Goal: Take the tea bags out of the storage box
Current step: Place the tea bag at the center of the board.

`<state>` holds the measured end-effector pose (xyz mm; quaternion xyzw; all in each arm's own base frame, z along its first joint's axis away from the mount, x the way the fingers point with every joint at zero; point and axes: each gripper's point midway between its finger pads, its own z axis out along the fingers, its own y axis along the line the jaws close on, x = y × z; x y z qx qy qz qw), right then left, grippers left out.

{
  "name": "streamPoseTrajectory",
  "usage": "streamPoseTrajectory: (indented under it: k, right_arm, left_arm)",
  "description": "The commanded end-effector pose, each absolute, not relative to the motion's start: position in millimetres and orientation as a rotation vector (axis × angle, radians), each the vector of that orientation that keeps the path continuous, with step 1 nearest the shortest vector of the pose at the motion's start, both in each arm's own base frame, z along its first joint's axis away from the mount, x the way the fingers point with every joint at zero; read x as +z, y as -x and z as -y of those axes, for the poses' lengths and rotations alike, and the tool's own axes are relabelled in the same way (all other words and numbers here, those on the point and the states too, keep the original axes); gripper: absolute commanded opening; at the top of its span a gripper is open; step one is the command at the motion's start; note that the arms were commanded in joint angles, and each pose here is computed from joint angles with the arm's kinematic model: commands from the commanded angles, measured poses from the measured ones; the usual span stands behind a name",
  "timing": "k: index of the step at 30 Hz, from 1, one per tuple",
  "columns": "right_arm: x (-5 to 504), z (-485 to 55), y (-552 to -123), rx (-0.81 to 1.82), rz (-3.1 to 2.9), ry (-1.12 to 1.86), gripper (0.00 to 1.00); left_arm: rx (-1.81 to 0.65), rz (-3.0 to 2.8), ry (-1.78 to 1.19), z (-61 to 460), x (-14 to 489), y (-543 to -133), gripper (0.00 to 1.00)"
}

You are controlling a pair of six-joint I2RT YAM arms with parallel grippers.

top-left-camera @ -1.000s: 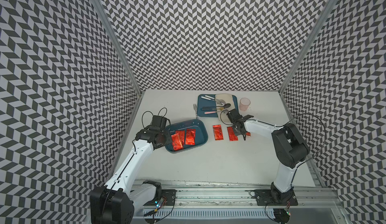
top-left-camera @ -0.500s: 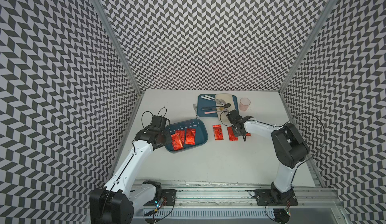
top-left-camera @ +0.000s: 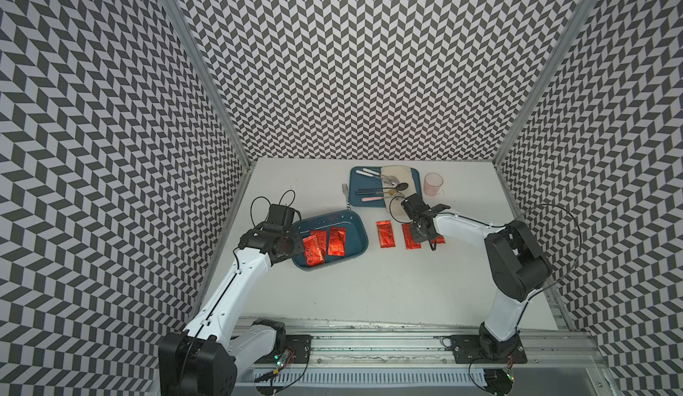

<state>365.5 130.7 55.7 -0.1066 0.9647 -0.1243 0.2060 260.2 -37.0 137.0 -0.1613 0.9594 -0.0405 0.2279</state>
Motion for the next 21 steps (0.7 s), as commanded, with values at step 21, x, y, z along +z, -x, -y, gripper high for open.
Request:
streamPoseTrajectory:
  k: [21]
  right_arm:
    - [227.3, -475.0, -254.6, 1.27, -2.209, 0.838, 0.35]
  left_arm:
    - [-0.14, -2.608, 0.434, 39.2, 143.9, -264.2, 0.0]
